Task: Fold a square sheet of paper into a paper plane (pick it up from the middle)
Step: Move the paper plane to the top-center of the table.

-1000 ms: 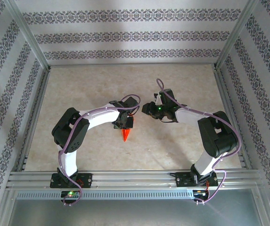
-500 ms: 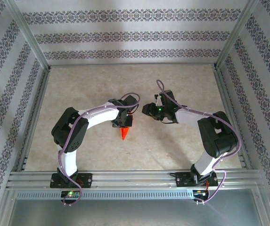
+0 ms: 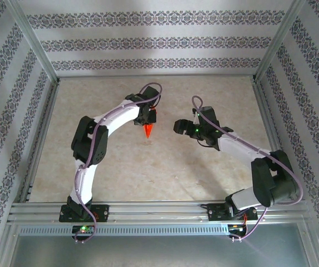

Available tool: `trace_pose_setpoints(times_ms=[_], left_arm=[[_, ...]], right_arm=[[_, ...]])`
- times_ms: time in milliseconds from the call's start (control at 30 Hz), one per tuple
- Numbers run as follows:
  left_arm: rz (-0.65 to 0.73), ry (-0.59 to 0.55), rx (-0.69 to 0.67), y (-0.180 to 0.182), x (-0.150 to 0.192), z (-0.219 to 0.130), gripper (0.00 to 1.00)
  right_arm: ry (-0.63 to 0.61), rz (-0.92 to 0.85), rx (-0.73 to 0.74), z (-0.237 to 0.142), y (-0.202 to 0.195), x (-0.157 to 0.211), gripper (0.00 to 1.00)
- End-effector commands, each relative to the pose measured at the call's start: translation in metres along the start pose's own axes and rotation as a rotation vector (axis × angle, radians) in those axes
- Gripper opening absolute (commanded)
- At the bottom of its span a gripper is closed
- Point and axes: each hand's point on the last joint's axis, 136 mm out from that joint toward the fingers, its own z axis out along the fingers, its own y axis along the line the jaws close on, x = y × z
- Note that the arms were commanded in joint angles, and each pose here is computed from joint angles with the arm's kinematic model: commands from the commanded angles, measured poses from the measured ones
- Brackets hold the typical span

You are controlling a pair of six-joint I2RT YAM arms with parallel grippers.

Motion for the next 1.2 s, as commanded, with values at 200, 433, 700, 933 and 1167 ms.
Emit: trace_pose_setpoints(times_ms=[200,433,700,933,1167], left_arm=[[0.030,0.046,-0.056,0.003,-0.029,0.028,0.05],[0.034,0.078,-0.076,0.009,-0.042,0.043,0.08],[-0.003,0.117,-0.063,0.009,-0.041,0.049,0.09],[-0.009,0.122,-0.054,0.006,-0.041,0.056,0.18],[-0.002,0.137,-0.059,0.007,-0.036,0.062,0.20]], right_arm=[[-0.032,-0.105,0.168,-0.018,-0.033,0.002,0.96],[-0.022,-0.095,0.162,-0.017,-0.033,0.004,0.96],[-0.008,-0.070,0.147,-0.015,-0.033,0.010,0.96],[-0.005,-0.061,0.131,-0.013,-0.030,0.011,0.96],[0.000,-0.057,0.131,-0.012,-0.030,0.013,0.96]])
